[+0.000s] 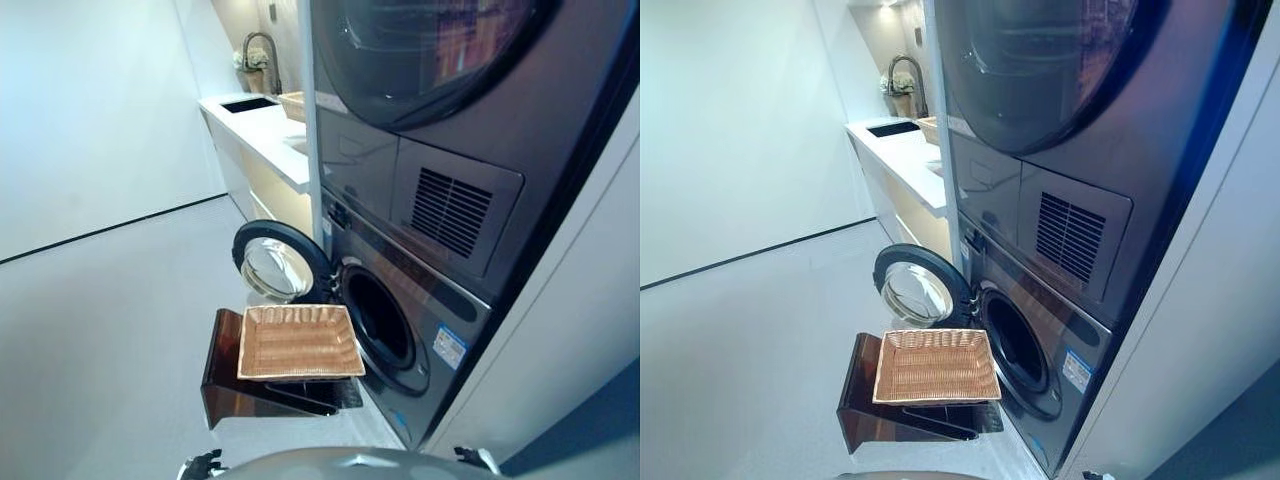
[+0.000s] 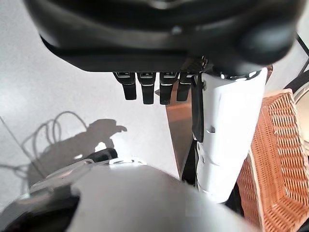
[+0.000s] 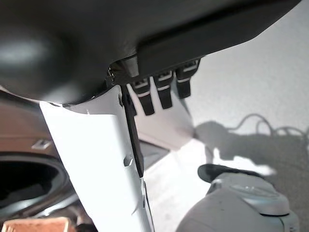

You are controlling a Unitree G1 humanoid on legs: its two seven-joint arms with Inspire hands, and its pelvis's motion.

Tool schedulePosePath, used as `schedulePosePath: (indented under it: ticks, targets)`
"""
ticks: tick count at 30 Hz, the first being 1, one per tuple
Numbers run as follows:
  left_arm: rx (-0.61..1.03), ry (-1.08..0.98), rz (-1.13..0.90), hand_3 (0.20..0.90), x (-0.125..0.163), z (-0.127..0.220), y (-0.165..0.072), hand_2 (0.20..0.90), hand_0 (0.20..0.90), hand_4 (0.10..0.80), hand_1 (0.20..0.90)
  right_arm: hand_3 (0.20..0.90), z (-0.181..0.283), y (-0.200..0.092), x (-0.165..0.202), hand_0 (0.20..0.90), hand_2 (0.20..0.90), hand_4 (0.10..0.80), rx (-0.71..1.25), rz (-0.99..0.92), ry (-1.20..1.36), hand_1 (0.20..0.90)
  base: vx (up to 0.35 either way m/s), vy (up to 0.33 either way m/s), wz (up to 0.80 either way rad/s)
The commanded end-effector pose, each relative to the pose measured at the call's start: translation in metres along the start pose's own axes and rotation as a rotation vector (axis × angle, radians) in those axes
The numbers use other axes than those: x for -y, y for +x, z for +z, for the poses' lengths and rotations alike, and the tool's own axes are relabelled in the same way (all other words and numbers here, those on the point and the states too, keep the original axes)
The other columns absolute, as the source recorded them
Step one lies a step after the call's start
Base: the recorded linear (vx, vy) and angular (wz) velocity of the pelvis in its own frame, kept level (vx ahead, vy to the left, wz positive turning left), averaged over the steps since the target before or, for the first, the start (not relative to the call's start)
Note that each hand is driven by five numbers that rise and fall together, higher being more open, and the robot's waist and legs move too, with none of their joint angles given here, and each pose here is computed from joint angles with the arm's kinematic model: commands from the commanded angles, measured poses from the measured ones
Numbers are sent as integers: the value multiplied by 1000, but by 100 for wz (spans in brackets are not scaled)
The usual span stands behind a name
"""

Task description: Pick up the clothes and place them into the washing machine

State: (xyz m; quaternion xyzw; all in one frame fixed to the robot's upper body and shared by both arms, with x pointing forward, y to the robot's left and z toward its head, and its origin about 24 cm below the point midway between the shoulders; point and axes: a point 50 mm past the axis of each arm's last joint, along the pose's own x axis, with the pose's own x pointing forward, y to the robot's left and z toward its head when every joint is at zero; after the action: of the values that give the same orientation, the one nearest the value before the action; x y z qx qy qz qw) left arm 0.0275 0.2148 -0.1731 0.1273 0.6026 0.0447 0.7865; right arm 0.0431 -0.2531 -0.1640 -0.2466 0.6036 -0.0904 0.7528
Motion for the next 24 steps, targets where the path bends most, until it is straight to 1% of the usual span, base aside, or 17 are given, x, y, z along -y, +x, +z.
schedulePosePath:
  ticks: [1,24]
  targets:
    - [95,-25,-2,900,6,30,4,900,900,800,900,900,3,0,-2,900,900,800,-9,-9,-38,900,0,0,0]
    - [95,-27,-1,900,5,31,4,900,900,800,900,900,3,0,-4,900,900,800,-11,-1,-23,900,0,0,0]
